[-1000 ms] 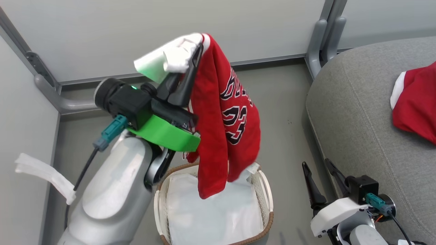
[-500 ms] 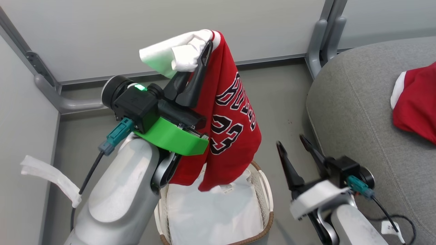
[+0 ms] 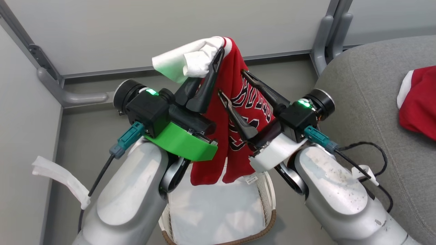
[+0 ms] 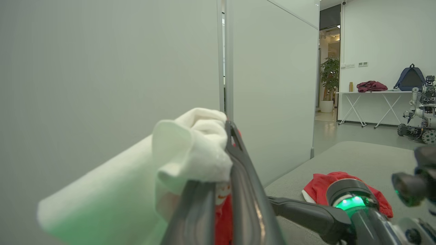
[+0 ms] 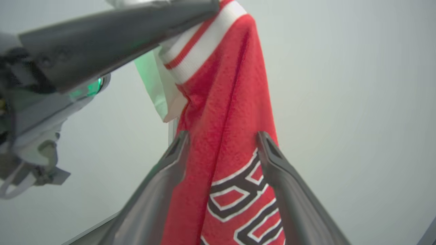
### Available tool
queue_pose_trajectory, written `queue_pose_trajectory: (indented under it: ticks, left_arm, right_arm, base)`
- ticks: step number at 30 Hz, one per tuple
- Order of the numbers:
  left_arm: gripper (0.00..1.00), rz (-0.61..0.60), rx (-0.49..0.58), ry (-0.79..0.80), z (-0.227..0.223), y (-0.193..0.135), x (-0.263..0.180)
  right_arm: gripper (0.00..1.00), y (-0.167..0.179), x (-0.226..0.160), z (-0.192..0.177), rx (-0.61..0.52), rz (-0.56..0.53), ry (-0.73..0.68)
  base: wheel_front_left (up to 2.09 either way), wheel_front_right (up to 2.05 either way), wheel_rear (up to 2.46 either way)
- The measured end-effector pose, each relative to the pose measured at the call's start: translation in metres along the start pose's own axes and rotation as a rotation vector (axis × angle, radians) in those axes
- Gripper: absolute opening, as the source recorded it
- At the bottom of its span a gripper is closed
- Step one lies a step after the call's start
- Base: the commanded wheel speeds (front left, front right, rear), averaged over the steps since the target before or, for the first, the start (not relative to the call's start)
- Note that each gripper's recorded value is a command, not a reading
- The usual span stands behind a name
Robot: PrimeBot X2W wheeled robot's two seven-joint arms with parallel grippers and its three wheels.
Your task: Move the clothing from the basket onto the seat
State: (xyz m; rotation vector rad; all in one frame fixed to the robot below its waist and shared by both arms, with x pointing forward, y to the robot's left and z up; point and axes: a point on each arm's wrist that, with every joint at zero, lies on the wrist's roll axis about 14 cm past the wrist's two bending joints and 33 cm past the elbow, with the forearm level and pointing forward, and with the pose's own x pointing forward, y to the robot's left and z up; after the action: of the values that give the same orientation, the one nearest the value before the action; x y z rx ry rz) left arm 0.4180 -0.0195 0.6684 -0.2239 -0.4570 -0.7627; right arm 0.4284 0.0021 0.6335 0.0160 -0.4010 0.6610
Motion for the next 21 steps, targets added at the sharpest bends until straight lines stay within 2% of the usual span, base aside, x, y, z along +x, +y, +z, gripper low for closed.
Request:
queue_pose_trajectory:
  ticks: [8,21]
  left_arm:
    - [0.0,-0.008,-0.013,0.013,-0.004,-0.004,-0.002]
    - [0.0,-0.036,-0.033,0.024,-0.007,-0.016,-0.005]
  right_arm:
    - [1.0,0.002,0.021,0.01,-0.075,0.065,-0.018]
    - [1.0,0.015,0.011,-0.055,-0.019,0.089,0.183]
  base:
    - [0.0,0.0,0.0]
    - [0.0,0.0,0.0]
